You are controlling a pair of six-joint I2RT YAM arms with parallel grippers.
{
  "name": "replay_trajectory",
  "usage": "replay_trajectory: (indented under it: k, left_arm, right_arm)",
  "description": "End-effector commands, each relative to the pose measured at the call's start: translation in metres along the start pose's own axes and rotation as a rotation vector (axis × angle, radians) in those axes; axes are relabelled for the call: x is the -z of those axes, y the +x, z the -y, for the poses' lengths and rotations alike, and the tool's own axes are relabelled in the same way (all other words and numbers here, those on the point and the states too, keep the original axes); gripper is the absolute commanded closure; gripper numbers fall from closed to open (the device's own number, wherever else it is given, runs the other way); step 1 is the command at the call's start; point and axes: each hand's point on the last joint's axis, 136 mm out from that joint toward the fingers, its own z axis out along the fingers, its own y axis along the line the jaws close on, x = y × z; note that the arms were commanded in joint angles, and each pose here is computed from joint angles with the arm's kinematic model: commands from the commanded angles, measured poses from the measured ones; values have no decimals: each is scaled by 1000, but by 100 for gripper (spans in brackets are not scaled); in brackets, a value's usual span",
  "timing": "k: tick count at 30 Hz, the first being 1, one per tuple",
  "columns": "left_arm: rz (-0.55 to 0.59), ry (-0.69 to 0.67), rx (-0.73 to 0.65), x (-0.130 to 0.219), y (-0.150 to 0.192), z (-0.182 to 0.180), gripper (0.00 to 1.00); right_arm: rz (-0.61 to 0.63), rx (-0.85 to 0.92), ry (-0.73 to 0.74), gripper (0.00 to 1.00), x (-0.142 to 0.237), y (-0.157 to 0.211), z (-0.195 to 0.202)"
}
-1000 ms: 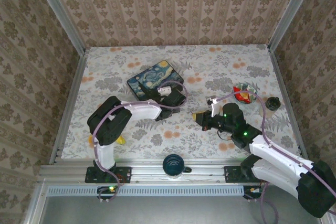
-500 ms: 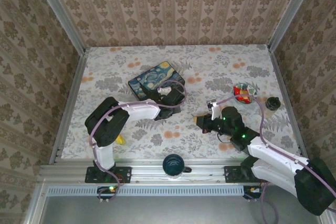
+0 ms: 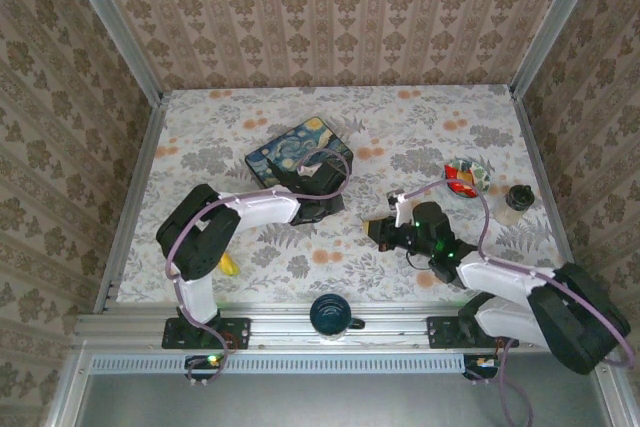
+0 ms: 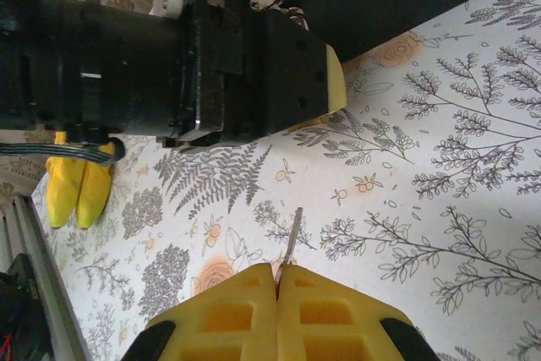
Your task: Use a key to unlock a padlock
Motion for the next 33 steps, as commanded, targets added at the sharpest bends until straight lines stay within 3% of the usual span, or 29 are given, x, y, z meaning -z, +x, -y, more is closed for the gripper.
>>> replay_trajectory:
  k: [1, 8, 26, 33]
  left_arm:
    - [-7, 97, 57, 14, -6, 26, 100]
    - [-85, 156, 187, 11, 10, 33, 100]
    - [-105, 233, 303, 22, 1, 43, 100]
    - [-111, 233, 332, 18, 1, 40, 100]
  right_arm:
    - [56, 7, -10, 100, -7, -8, 2]
    - [72, -5, -25, 100, -28, -3, 7]
    - [147, -15, -34, 100, -58, 6, 14]
    - [188, 15, -1, 100, -53, -3, 15]
